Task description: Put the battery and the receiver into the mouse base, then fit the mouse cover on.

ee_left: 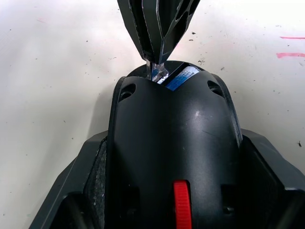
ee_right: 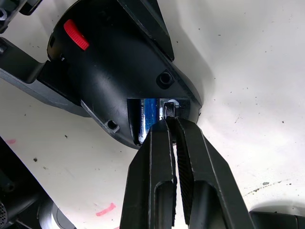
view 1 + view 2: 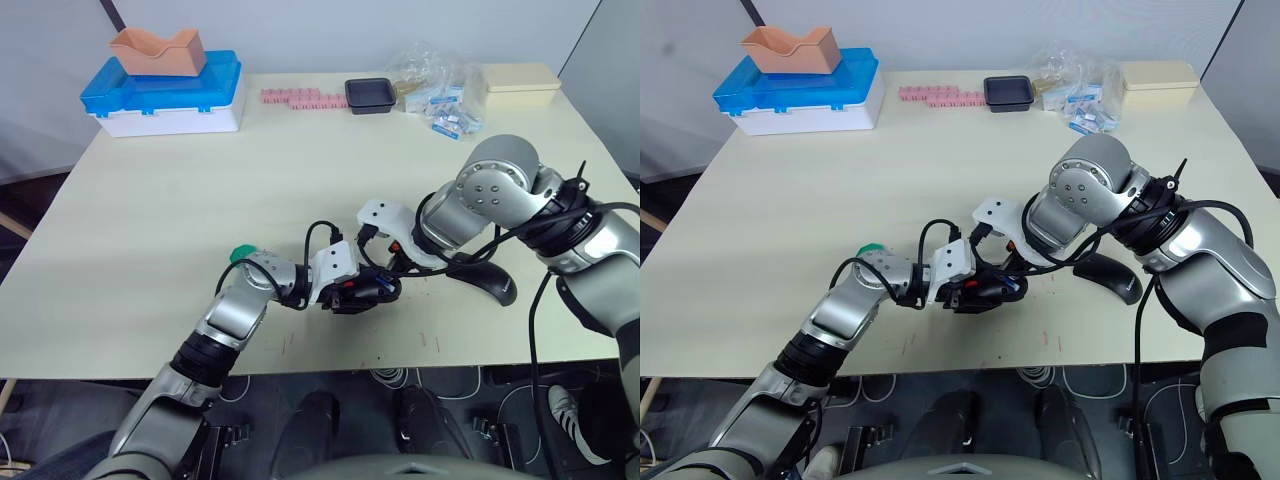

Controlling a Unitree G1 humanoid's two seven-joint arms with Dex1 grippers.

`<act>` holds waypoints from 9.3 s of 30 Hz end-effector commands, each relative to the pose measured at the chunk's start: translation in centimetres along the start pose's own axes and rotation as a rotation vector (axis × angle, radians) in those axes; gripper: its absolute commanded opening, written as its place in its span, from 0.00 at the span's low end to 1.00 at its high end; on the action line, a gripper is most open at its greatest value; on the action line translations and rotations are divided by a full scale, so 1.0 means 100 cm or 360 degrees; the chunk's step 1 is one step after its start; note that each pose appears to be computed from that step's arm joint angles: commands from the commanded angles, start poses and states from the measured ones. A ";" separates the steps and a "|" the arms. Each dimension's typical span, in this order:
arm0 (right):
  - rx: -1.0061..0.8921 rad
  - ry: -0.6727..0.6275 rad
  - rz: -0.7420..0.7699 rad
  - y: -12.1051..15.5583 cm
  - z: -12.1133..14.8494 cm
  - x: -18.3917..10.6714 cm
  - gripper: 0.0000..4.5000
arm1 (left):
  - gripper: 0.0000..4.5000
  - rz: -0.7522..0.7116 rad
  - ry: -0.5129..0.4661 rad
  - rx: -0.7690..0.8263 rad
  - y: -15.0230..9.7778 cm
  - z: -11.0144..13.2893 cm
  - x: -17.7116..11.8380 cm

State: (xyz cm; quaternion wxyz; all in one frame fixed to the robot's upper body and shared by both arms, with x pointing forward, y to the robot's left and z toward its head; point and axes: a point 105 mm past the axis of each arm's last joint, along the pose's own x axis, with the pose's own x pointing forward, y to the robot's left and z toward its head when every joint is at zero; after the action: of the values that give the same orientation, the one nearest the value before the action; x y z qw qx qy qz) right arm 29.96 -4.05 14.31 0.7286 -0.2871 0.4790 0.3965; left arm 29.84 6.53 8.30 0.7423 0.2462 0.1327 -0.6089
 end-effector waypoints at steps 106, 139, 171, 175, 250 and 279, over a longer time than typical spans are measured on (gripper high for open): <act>0.0159 -0.0046 -0.0095 -0.006 -0.008 0.001 0.00 | 0.66 -0.0030 0.0103 -0.0004 0.011 -0.009 -0.003; 0.0192 -0.0084 -0.0057 0.000 -0.019 0.008 0.19 | 0.66 -0.0040 0.0101 0.0000 0.010 -0.008 -0.001; 0.0059 -0.0917 0.0017 0.004 -0.024 -0.040 0.23 | 0.66 -0.0045 0.0084 0.0006 0.006 -0.005 0.000; 0.0060 -0.1172 0.0027 0.004 -0.027 -0.042 0.06 | 0.66 -0.0044 0.0082 -0.0001 0.005 -0.005 0.000; -0.0051 -0.1317 -0.0046 -0.007 -0.056 0.043 0.01 | 0.66 -0.0025 0.0094 -0.0014 0.004 -0.006 -0.005; 0.0108 -0.1090 0.0011 -0.008 -0.078 0.064 0.01 | 0.66 -0.0019 0.0107 -0.0013 0.004 -0.005 -0.006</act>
State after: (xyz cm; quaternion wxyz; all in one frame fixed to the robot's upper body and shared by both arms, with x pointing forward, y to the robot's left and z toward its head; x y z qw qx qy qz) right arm 28.84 -7.03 8.83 0.8549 -0.1141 0.1453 0.4848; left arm 30.23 6.92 8.26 0.7334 0.2559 0.1581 -0.6097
